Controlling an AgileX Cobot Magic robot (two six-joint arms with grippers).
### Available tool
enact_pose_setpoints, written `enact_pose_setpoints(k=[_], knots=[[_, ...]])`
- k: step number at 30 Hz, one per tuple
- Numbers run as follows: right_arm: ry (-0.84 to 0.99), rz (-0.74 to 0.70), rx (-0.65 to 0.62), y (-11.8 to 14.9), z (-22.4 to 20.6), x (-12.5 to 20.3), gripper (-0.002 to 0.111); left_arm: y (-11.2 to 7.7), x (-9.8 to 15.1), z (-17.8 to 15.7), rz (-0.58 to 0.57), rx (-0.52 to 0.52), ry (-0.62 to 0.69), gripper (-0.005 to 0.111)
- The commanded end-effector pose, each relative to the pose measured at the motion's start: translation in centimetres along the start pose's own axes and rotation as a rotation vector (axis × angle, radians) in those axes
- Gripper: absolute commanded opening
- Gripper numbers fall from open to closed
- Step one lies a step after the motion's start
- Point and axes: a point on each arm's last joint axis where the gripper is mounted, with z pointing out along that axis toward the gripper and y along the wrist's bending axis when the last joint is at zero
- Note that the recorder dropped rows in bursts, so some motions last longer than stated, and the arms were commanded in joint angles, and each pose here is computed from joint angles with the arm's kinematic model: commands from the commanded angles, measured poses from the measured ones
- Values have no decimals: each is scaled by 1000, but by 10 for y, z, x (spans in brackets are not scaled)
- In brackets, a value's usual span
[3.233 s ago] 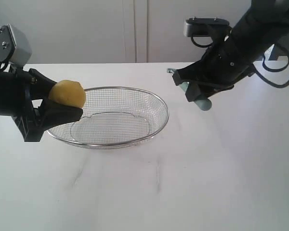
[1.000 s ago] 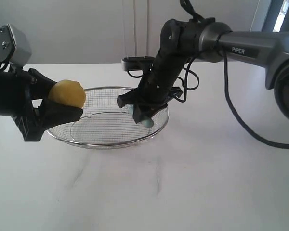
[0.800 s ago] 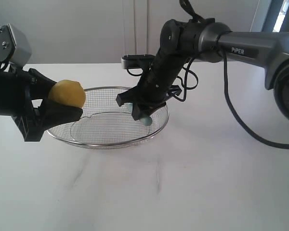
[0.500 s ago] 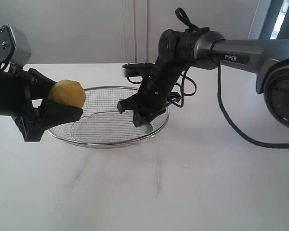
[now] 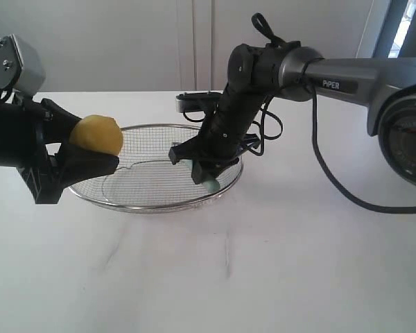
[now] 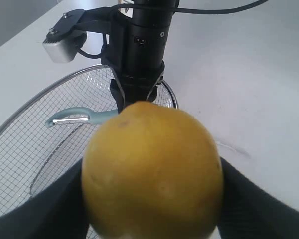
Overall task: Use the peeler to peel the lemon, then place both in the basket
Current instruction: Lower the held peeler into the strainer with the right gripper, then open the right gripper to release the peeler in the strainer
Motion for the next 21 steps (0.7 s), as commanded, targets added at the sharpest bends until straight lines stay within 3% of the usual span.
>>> enact_pose_setpoints(k=[1, 13, 21], knots=[[-13, 15, 0, 1, -1, -2, 0, -2, -1, -1, -27, 10, -24, 0], [-13, 45, 0, 1, -1, -2, 1, -2, -1, -1, -26, 9, -25, 0], [-13, 45, 0, 1, -1, -2, 26, -2, -1, -1, -26, 9, -25, 0]])
